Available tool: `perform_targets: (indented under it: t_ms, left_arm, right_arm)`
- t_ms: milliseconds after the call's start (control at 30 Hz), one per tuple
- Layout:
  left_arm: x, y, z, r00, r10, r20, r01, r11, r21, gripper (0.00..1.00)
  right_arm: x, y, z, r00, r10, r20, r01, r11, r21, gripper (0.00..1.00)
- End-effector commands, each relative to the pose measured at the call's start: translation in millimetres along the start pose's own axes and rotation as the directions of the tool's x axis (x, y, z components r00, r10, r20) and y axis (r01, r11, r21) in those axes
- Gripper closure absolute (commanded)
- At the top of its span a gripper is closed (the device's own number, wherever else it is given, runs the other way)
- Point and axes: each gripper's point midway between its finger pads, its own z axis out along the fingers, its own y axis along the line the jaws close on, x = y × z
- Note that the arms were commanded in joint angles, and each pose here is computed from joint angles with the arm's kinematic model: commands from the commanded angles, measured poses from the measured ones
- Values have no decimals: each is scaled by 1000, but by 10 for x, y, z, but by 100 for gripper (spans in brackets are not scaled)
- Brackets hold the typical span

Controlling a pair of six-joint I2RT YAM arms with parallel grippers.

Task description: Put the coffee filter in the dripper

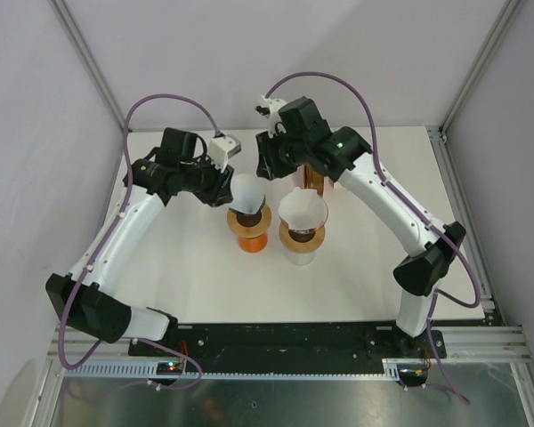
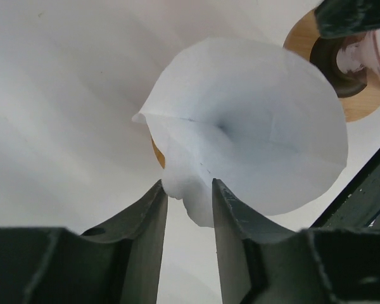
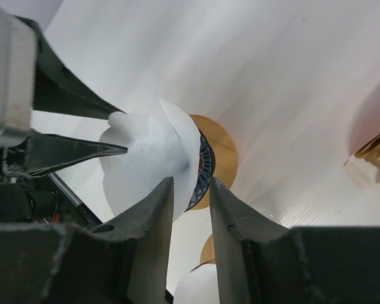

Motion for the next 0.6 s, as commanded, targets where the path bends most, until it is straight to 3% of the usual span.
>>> perform_targets:
  t_ms: [0,267,400,567]
  left_arm:
    - [-313,41,-226,996,16,90,-12,999,-45,56]
    - [-540,93,-515,985,51,168,-30,992,-124,36]
    - [-504,119,-510,986,43,162,-22,991,-131,34]
    - [-444,344,-633,985,11,173,22,982,-187,33]
  right_arm:
    - [-299,191,-261,988,-62,140,66,997,-29,67]
    - [-115,371,-4,989,-133,59,136,990,-44,91]
    - [-2,423,135,988,-153,8,153,987,-51,99]
    - [259,397,359,980,-173,-103,171,985,-26,100]
